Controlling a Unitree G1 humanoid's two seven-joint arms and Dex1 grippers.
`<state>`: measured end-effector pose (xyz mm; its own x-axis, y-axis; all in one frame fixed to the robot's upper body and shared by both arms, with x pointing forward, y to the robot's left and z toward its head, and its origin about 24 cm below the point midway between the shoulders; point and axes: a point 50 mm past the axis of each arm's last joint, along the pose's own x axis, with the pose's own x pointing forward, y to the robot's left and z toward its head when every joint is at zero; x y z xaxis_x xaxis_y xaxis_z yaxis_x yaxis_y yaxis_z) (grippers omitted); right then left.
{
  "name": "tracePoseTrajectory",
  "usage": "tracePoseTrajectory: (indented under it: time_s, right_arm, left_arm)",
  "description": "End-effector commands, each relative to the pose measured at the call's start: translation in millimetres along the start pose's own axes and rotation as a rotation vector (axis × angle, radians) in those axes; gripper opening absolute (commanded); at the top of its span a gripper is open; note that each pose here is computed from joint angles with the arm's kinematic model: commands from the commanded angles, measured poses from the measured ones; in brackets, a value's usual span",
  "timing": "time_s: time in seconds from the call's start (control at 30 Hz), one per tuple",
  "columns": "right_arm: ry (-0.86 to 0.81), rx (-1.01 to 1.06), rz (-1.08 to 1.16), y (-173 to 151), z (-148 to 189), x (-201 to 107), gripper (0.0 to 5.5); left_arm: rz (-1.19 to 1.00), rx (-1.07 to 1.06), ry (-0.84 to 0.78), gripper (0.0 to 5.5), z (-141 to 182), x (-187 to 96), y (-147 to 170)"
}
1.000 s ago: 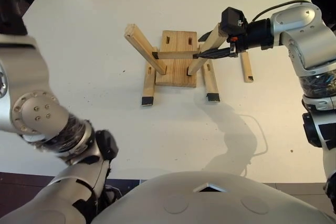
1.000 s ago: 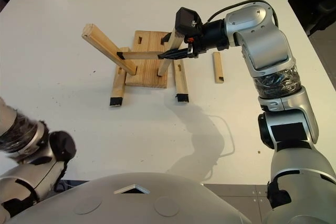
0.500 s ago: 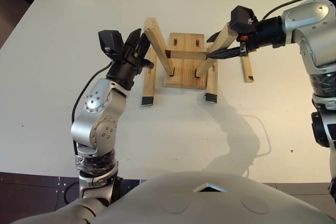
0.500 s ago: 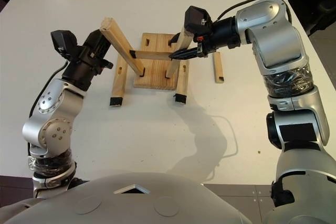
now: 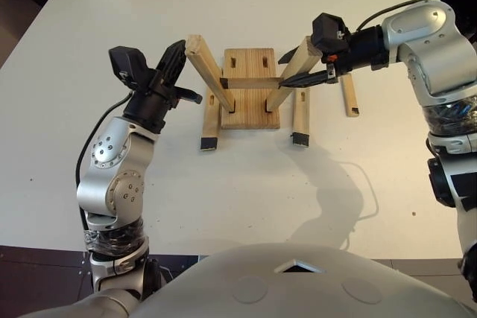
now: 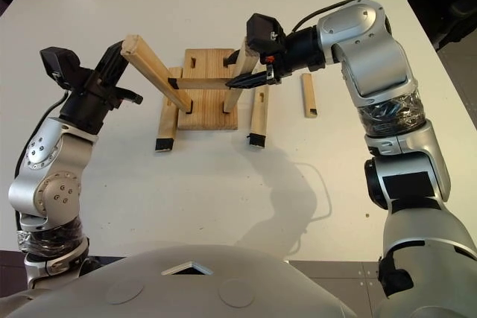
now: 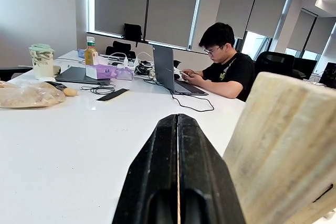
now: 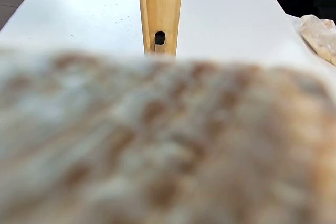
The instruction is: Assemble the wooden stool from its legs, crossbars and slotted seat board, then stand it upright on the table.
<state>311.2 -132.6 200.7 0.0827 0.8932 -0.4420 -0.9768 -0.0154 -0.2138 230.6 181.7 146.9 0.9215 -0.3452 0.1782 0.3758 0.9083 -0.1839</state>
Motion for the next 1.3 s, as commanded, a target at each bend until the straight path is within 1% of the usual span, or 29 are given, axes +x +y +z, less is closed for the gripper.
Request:
tracePoseTrajectory:
  time_s: [0.03,0.2,0.27,0.33,0.4,0.47,0.5,0.53,0.57,0.6,0.63,0.73,0.77,0.8,0.87,0.97,1.03,1.13,1.23,1.3]
  right_arm:
    - [-0.109,-0.032,-0.023,2.5,12.5,-15.1,2.87]
    - [-0.207,-0.031,-0.094,2.5,24.0,-24.7,3.63]
    - [-0.280,-0.026,-0.137,4.3,30.9,-38.9,3.90]
    - [-0.396,0.021,-0.244,5.3,37.1,-64.5,4.24]
    - [-0.498,0.087,-0.420,6.4,31.5,-92.5,4.24]
    - [-0.525,0.168,-0.666,3.0,14.7,-109.9,4.24]
    - [-0.479,0.222,-0.828,-0.6,-0.5,-112.2,4.06]
    - [-0.333,0.243,-1.009,0.0,-24.7,-106.0,3.99]
    - [-0.214,0.235,-1.117,5.7,-42.1,-94.3,3.81]
    - [-0.165,0.254,-1.181,15.0,-52.7,-79.7,3.70]
    - [-0.167,0.312,-1.225,28.3,-58.0,-56.1,3.49]
    - [-0.233,0.439,-1.295,62.2,-48.1,3.7,3.06]
    - [-0.257,0.453,-1.305,67.6,-40.7,16.6,2.92]
    - [-0.278,0.455,-1.300,70.9,-32.9,26.5,2.73]
    - [-0.281,0.391,-1.232,78.0,-19.1,44.1,2.48]
    - [-0.238,0.359,-1.138,92.9,-15.0,66.7,1.97]
    - [-0.207,0.351,-1.142,97.3,-16.1,72.2,1.61]
    - [-0.152,0.365,-1.182,98.1,-25.0,72.9,1.14]
    - [-0.035,0.370,-1.344,94.4,-46.1,50.3,0.65]
    - [0.002,0.344,-1.503,91.0,-51.5,21.5,0.26]
  left_arm:
    - [0.038,-0.002,0.064,0.00,-12.3,-4.7,10.1]
    - [0.058,-0.005,0.071,0.00,-13.6,-2.3,16.0]
    - [0.080,0.009,0.071,0.00,-13.5,-1.9,19.6]
    - [0.174,0.024,0.050,0.00,-10.4,-4.4,31.8]
    - [0.271,0.014,0.005,0.00,-3.7,-10.4,43.4]
    - [0.305,0.008,-0.042,0.00,5.1,-15.0,44.4]
    - [0.309,0.001,-0.068,0.00,10.1,-16.6,41.3]
    - [0.295,-0.006,-0.093,0.00,15.1,-16.9,33.1]
    - [0.280,-0.002,-0.103,0.00,17.2,-17.0,25.5]
    - [0.265,0.004,-0.104,0.00,17.0,-16.0,17.6]
    - [0.252,-0.006,-0.098,0.00,13.2,-11.3,6.9]
    - [0.233,-0.054,-0.039,0.00,-12.5,2.3,-26.1]
    - [0.232,-0.050,-0.025,0.00,-19.2,4.7,-35.0]
    - [0.230,-0.065,-0.022,0.00,-22.4,6.5,-42.0]
    - [0.184,-0.076,-0.008,0.00,-26.2,11.6,-55.4]
    - [0.100,-0.039,0.069,0.00,-41.4,15.6,-74.0]
    - [0.111,-0.025,0.095,0.00,-47.8,15.6,-76.2]
    - [0.166,0.012,0.098,0.00,-48.6,15.1,-69.4]
    - [0.286,0.061,0.062,0.00,-39.8,9.8,-51.1]
    - [0.441,0.112,-0.005,0.00,-24.2,2.1,-29.0]
